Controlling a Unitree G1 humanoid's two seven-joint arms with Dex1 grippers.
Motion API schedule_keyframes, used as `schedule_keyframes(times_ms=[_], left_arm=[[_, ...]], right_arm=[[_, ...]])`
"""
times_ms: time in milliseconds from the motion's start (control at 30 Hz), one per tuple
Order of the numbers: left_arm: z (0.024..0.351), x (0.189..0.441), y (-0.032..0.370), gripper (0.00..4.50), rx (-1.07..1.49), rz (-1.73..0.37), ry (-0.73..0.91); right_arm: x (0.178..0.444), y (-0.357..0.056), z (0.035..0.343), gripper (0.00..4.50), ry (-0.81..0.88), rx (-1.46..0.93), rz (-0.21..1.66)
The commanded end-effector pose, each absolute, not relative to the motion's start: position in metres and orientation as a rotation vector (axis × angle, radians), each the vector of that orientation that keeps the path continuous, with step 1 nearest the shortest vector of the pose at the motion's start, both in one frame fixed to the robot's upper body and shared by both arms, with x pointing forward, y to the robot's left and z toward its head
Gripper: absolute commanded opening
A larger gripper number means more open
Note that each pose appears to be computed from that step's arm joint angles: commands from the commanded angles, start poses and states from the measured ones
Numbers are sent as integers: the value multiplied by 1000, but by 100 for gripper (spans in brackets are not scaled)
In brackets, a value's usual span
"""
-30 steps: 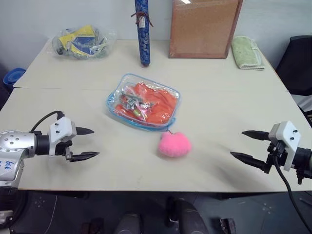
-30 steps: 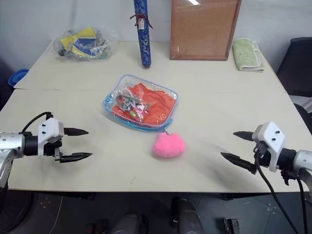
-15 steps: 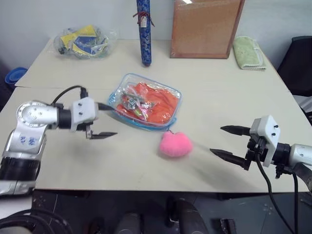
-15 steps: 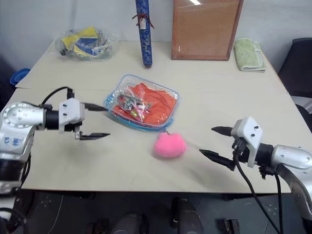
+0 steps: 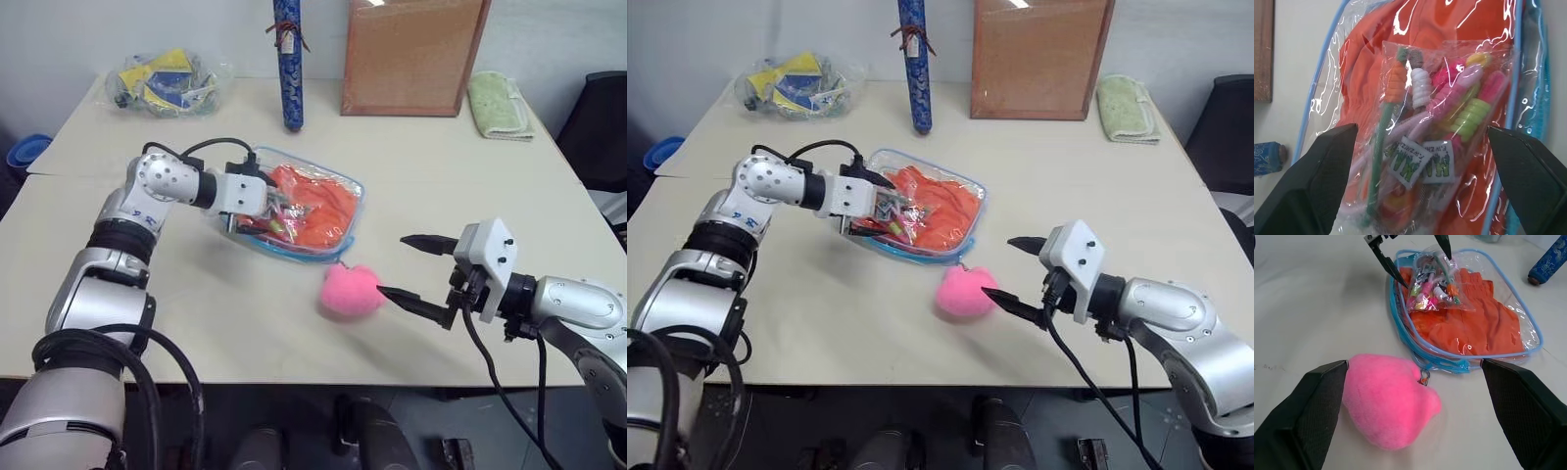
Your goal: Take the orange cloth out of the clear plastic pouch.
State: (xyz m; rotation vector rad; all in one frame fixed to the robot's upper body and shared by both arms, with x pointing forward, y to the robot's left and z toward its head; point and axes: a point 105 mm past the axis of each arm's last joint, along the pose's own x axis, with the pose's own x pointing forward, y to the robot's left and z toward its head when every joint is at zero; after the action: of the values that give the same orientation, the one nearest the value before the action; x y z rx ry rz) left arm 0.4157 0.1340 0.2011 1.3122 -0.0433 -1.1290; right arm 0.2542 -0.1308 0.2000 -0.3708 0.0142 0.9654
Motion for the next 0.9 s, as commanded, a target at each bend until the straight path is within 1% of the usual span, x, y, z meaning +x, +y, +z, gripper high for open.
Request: schedule_keyframes(times_ms=[33, 167, 233, 267, 567, 633, 667, 767, 833, 900], left_arm=[[208, 426, 129, 447, 1379, -1050, -80], [200, 433, 126, 447, 1403, -997, -72], [198, 434, 125, 409, 1412, -992, -73], [197, 434, 125, 385, 1407, -996, -71], [197, 432, 131, 108, 1365, -999, -69], [201, 433, 135, 57, 1341, -969, -77], [205, 434, 138, 38, 1317, -951, -85], [219, 433, 154, 38, 1226, -887, -108], [228, 432, 177, 38, 1167, -811, -103], [233, 426, 213, 38, 1128, -705, -66]], right_arm=[[246, -124, 208, 450, -28, -382, 978], [244, -125, 208, 450, -27, -382, 966], [244, -125, 208, 450, -26, -384, 963], [244, -125, 208, 450, -25, -385, 962], [246, -124, 208, 450, -25, -391, 973], [246, -122, 209, 450, -27, -393, 986], [246, -121, 209, 450, -28, -393, 996], [246, -118, 211, 450, -32, -383, 1034], [245, -113, 212, 450, -33, -373, 1079], [244, -107, 213, 450, -32, -367, 1141]])
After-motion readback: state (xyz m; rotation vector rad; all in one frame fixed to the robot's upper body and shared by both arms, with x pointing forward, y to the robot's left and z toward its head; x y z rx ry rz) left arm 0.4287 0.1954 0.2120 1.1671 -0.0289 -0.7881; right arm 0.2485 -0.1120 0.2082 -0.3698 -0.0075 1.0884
